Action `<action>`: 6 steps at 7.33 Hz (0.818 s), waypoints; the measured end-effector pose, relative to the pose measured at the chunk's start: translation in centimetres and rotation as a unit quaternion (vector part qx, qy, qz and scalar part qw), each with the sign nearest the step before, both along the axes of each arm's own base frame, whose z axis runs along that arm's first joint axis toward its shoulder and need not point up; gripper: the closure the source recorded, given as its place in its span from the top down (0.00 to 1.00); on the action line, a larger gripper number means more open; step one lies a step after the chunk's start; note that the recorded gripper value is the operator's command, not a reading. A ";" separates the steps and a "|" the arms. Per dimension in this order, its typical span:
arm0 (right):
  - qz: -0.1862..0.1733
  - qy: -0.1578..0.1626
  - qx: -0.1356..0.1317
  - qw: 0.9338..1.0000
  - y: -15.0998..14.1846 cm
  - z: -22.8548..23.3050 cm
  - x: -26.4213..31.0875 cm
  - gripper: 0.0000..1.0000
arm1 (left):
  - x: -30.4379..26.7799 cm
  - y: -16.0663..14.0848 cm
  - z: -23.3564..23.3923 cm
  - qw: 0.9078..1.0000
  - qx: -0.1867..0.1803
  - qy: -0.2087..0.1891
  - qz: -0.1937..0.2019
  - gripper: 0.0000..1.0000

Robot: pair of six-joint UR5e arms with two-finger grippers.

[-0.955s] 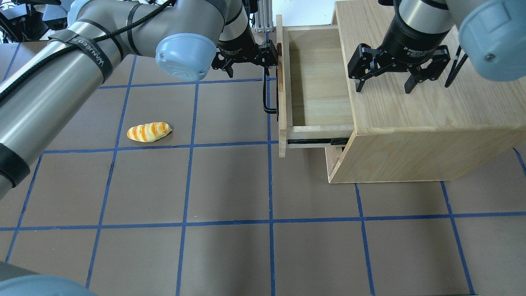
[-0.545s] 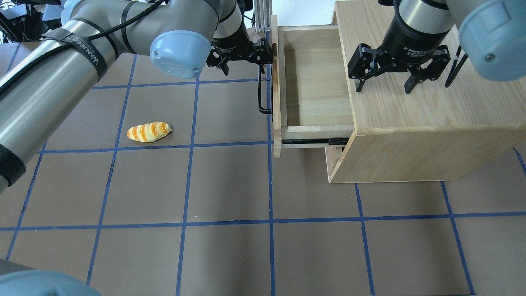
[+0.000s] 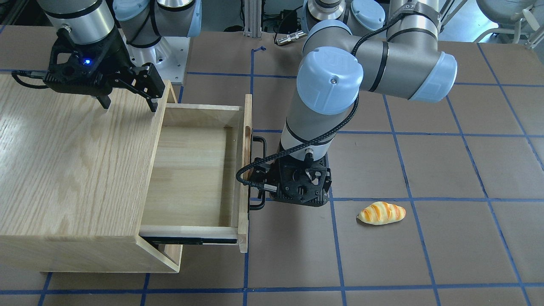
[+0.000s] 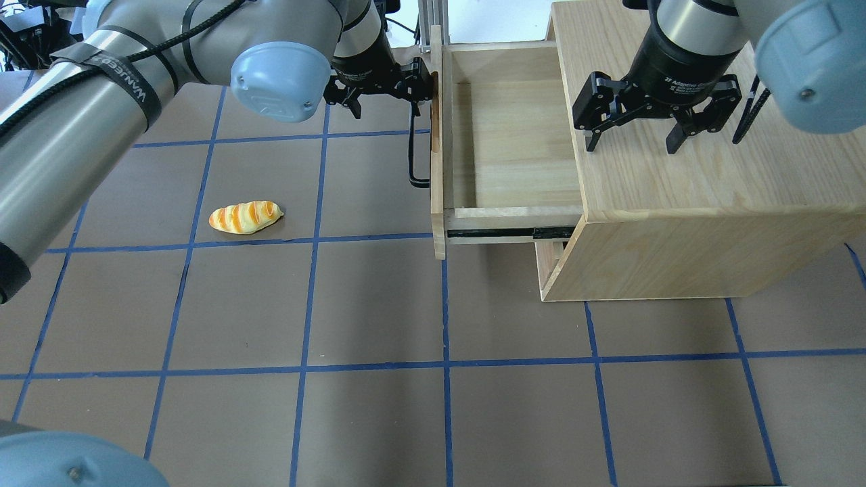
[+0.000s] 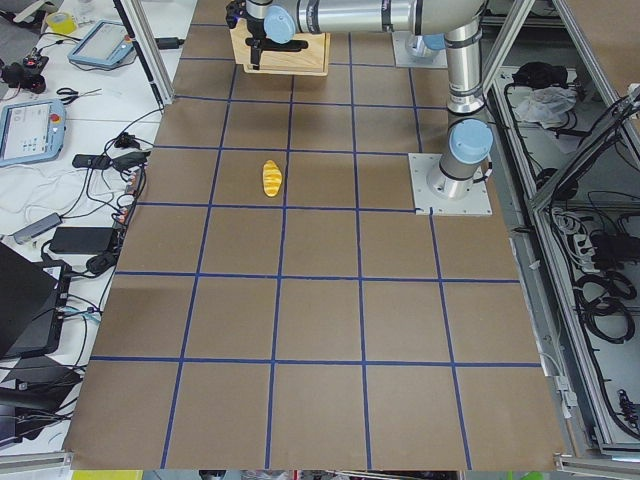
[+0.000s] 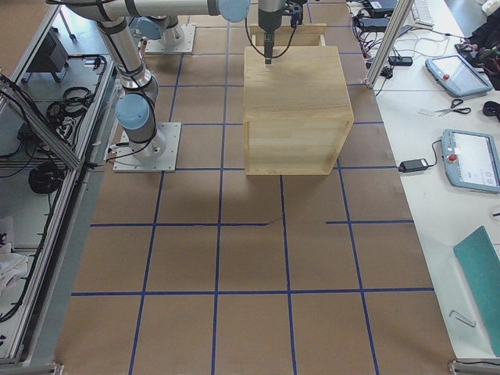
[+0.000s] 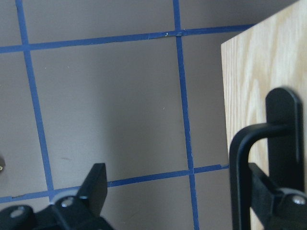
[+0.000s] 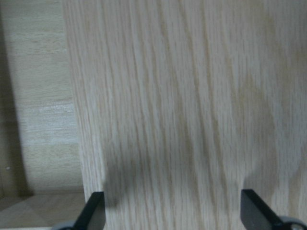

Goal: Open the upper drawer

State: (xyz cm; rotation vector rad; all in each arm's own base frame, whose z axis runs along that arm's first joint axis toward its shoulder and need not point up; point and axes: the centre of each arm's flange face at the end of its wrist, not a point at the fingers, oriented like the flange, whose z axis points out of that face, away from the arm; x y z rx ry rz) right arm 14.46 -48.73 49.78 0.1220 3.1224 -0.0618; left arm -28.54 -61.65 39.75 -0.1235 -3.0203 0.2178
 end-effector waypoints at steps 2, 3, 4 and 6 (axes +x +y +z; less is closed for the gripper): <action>0.000 0.000 0.000 1.000 0.0 0.0 0.0 1.00 | 0.0 0.8 0.9 1.000 0.014 0.003 0.013 1.00; 0.000 0.000 0.000 1.000 0.0 0.0 0.0 1.00 | -0.1 1.1 1.3 1.000 0.018 0.005 0.022 1.00; 0.000 0.000 0.000 1.000 0.0 0.0 0.0 1.00 | -0.1 1.4 1.8 0.999 0.020 0.008 0.030 1.00; 0.000 0.000 0.000 1.000 0.0 0.0 0.0 1.00 | 0.3 2.7 4.5 0.999 0.028 0.009 0.037 1.00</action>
